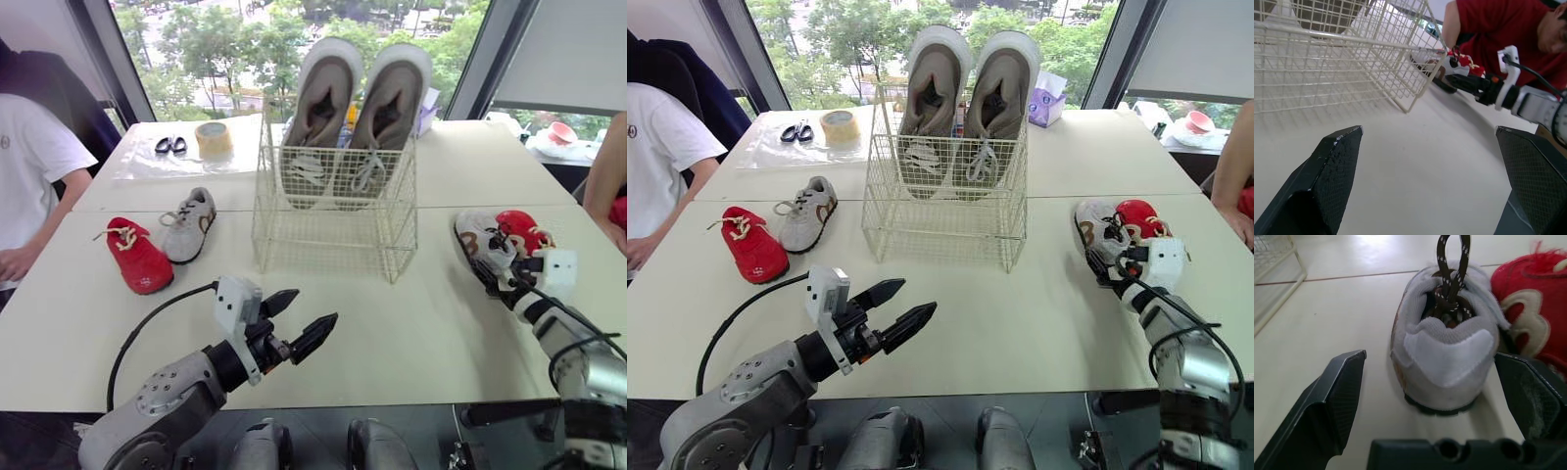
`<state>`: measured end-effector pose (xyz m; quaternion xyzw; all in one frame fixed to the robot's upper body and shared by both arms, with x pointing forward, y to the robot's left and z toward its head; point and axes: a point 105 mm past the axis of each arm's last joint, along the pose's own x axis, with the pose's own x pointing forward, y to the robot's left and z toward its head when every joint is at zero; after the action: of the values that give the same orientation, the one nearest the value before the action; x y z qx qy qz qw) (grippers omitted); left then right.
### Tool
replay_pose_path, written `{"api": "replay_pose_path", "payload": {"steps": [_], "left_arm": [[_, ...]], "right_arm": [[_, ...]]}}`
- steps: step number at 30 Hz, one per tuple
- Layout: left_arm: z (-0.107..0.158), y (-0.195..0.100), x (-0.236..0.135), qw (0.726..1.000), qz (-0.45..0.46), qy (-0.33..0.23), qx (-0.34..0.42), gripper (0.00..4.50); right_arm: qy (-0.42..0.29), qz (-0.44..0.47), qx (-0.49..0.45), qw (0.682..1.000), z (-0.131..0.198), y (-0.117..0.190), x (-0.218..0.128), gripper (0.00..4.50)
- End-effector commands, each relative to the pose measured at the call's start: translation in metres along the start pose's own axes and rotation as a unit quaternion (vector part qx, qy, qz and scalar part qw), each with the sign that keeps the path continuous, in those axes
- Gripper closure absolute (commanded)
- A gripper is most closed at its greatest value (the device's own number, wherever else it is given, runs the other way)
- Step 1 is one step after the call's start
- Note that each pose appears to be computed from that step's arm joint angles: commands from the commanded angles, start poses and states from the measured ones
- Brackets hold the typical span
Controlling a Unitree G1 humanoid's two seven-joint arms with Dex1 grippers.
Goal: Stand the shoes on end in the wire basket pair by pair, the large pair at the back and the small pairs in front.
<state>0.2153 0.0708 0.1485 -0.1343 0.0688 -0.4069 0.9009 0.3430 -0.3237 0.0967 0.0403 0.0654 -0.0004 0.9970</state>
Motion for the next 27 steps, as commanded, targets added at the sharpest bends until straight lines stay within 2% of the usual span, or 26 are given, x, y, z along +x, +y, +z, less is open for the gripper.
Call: {"api": "replay_pose_path", "payload": {"steps": [1, 2, 4, 9, 12, 13, 16, 19, 20, 22, 24, 27], "left_arm": [[0.005, -0.006, -0.001, 1.000, -0.020, -0.005, 0.018, 0.05], [0.005, -0.005, -0.001, 1.000, -0.021, -0.001, 0.020, 0.05], [0.006, -0.006, -0.004, 0.999, -0.028, 0.005, 0.020, 0.00], [0.015, -0.005, -0.014, 0.999, -0.038, 0.007, -0.008, 0.00], [0.028, 0.007, -0.020, 1.000, -0.027, 0.006, 0.003, 0.00], [0.038, 0.010, -0.023, 0.999, -0.034, -0.008, -0.002, 0.00], [0.085, 0.016, -0.034, 0.989, -0.102, -0.080, -0.073, 0.00], [0.120, 0.022, -0.039, 0.980, -0.145, -0.106, -0.087, 0.00], [0.127, 0.024, -0.039, 0.978, -0.152, -0.108, -0.088, 0.00], [0.155, 0.032, -0.036, 0.974, -0.161, -0.137, -0.078, 0.00], [0.175, 0.039, -0.033, 0.972, -0.164, -0.155, -0.073, 0.00], [0.221, 0.046, -0.028, 0.955, -0.185, -0.215, -0.083, 0.00]], "right_arm": [[-0.018, -0.015, -0.003, 1.000, 0.004, -0.009, 0.016, 0.00], [-0.017, -0.016, -0.008, 1.000, 0.002, -0.009, 0.019, 0.00], [-0.017, -0.014, -0.011, 1.000, 0.000, -0.008, 0.025, 0.57], [-0.035, -0.009, -0.001, 0.999, 0.000, -0.001, 0.032, 2.82], [-0.065, -0.007, -0.002, 0.998, 0.014, 0.003, 0.031, 3.73], [-0.080, -0.005, -0.004, 0.997, 0.022, 0.006, 0.030, 3.73], [-0.168, -0.003, -0.012, 0.986, 0.079, 0.016, 0.023, 3.73], [-0.261, -0.007, -0.034, 0.965, 0.148, 0.024, 0.003, 3.73], [-0.276, -0.007, -0.040, 0.960, 0.160, 0.027, -0.002, 3.73], [-0.346, 0.001, -0.091, 0.934, 0.219, 0.037, -0.027, 3.73], [-0.389, 0.009, -0.124, 0.913, 0.257, 0.048, -0.047, 3.73], [-0.451, 0.086, -0.200, 0.866, 0.314, 0.092, -0.081, 3.73]]}}
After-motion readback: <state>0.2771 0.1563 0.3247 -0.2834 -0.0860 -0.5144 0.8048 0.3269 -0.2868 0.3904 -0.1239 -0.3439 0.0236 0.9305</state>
